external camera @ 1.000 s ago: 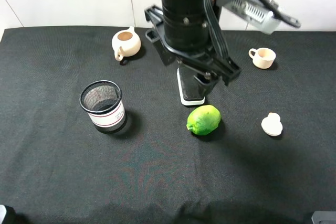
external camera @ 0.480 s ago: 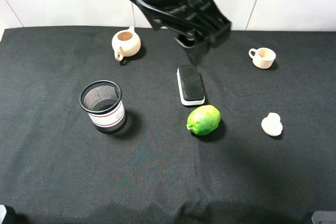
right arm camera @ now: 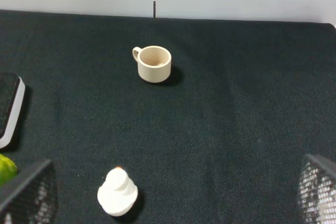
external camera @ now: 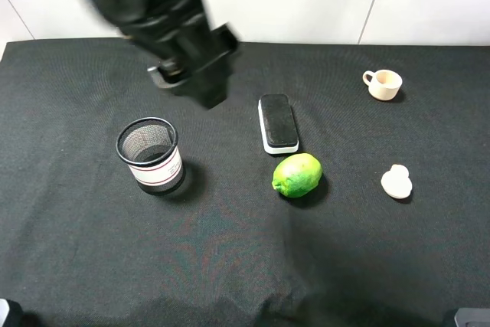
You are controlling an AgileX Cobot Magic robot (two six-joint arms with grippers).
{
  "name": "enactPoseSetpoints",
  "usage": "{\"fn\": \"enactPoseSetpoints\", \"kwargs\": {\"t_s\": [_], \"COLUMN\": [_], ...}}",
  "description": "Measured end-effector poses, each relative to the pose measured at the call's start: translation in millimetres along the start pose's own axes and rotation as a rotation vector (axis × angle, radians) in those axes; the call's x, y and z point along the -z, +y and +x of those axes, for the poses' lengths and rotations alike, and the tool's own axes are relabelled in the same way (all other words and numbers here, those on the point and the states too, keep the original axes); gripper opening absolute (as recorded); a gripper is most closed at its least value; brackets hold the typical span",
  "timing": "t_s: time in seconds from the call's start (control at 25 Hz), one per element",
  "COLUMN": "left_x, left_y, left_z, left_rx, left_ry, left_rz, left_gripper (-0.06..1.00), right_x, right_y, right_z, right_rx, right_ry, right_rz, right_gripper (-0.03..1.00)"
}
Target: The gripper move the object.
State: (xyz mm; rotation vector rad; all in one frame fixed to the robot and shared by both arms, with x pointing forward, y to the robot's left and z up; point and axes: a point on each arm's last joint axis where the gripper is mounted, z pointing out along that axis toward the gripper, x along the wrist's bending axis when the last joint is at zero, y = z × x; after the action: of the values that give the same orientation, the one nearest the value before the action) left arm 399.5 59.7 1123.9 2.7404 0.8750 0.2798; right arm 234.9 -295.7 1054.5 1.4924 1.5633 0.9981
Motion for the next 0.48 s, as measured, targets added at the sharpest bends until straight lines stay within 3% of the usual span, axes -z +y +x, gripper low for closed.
{"fn": "enactPoseSetpoints", "kwargs": {"t_s": [0.48], "left_x": [28], "left_y": [-69], "left_z": [7], "left_rx": [-0.038], "left_ry": [-0.003], "left_rz": [-0.049], "left_gripper": [0.86], "right_x": [0], "right_y": [0], "right_z": [0], "right_rx": [0.0], "right_ry": [0.0], "right_rz": [0.0], "right_gripper": [0.69]}}
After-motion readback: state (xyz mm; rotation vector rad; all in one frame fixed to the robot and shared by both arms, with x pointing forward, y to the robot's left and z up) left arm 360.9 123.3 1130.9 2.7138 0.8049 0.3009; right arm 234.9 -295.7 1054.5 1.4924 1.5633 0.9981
